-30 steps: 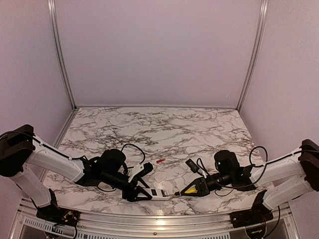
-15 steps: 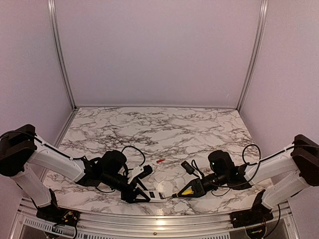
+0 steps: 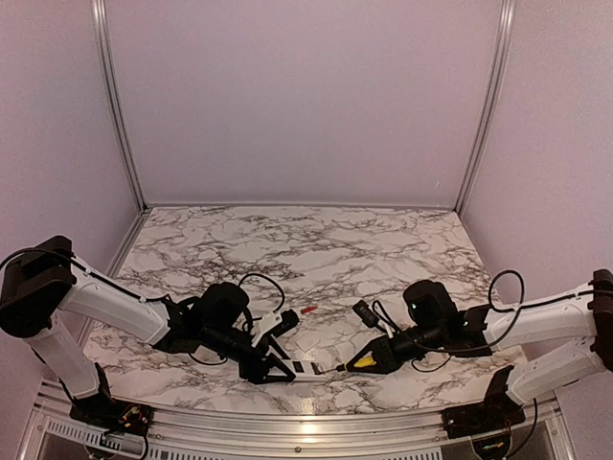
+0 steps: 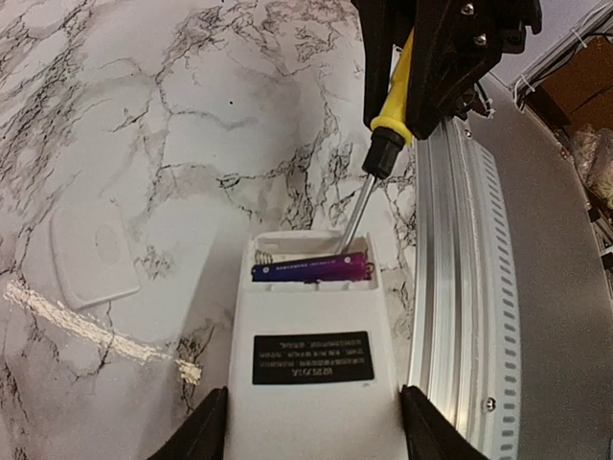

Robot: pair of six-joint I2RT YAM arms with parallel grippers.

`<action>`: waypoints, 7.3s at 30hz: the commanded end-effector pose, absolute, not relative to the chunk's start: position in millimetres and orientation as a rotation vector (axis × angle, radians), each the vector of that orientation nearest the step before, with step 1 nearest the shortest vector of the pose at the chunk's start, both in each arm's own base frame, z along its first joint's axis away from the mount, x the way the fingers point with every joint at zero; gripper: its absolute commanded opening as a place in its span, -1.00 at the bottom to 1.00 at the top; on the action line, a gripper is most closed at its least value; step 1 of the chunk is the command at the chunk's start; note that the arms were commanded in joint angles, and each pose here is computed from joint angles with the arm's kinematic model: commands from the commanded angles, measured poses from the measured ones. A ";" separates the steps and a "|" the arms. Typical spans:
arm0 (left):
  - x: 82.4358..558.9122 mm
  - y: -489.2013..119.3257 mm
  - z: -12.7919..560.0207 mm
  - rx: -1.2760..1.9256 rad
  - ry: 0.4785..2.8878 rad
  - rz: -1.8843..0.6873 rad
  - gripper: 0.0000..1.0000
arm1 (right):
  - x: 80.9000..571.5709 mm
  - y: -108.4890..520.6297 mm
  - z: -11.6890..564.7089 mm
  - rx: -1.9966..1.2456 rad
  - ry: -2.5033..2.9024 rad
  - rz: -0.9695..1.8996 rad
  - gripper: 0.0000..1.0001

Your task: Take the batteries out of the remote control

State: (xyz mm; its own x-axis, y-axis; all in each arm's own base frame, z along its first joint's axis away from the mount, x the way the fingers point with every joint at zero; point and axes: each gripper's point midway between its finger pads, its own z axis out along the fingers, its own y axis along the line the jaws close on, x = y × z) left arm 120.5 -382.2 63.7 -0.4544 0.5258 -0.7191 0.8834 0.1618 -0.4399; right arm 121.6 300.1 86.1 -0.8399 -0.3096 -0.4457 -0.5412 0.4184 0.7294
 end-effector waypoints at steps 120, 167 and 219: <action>72.8 -396.7 50.2 1.315 2.373 -2.009 -1.00 | 116.4 339.6 121.4 -0.751 2.052 1.564 -1.00; 124.7 -376.1 103.3 1.431 2.096 -1.342 -1.00 | 138.6 280.6 184.0 -0.780 2.146 1.047 -1.00; 265.0 -235.9 48.2 0.449 2.190 -0.289 0.25 | 259.5 201.1 38.7 -0.293 2.566 0.391 -0.82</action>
State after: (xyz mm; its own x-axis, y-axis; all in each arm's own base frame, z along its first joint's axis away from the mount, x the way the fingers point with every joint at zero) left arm 258.6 -238.7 44.8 -0.5796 0.2541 -0.7742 0.4481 0.8930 -0.0425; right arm 277.6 210.5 63.5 -0.7912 -0.0846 -0.6057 -0.2775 0.9323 0.2322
